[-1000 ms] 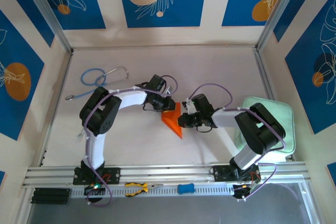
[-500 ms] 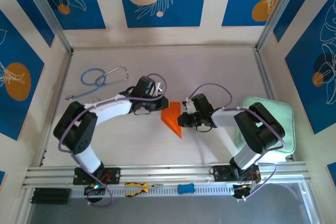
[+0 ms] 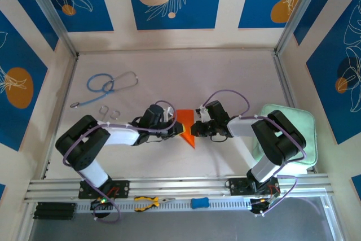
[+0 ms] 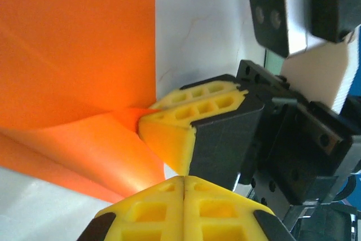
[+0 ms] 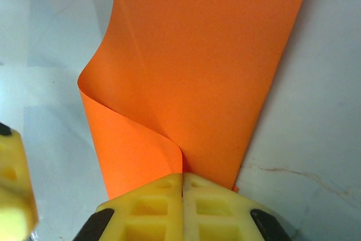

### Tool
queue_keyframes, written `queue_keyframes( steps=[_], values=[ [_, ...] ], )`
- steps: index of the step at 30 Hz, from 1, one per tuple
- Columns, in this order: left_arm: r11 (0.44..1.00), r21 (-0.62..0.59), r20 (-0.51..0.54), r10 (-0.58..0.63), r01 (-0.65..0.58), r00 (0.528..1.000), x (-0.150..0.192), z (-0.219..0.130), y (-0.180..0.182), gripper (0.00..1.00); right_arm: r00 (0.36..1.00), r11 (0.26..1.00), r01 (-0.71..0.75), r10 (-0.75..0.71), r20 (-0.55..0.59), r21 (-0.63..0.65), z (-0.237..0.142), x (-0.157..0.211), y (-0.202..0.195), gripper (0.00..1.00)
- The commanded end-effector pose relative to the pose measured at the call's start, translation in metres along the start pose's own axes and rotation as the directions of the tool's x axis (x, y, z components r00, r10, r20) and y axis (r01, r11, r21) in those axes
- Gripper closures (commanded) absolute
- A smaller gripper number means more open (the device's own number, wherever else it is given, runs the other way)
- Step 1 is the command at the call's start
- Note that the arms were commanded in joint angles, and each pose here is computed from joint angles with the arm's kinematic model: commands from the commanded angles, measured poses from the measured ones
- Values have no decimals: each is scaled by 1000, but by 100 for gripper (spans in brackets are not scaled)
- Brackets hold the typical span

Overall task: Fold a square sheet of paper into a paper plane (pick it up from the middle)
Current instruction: Third fold the triangle at the center of the table.

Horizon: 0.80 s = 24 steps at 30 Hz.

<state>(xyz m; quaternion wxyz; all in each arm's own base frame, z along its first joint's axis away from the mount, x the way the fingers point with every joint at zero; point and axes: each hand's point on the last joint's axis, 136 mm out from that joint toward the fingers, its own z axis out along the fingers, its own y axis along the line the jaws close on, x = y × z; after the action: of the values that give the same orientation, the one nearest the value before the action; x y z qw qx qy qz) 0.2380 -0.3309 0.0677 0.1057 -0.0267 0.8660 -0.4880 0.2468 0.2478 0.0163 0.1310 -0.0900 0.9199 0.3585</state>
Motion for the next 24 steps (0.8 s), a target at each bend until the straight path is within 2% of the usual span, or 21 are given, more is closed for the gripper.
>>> queue_keyframes(
  steps=[1, 24],
  values=[
    [999, 41, 11, -17, 17, 1000, 1, 5, -3, 100, 999, 999, -32, 33, -32, 43, 3, 7, -11, 98],
    [1000, 14, -10, -7, 7, 1000, 3, 18, 10, 100, 999, 999, -26, 27, -39, 43, 3, 9, -11, 98]
  ],
)
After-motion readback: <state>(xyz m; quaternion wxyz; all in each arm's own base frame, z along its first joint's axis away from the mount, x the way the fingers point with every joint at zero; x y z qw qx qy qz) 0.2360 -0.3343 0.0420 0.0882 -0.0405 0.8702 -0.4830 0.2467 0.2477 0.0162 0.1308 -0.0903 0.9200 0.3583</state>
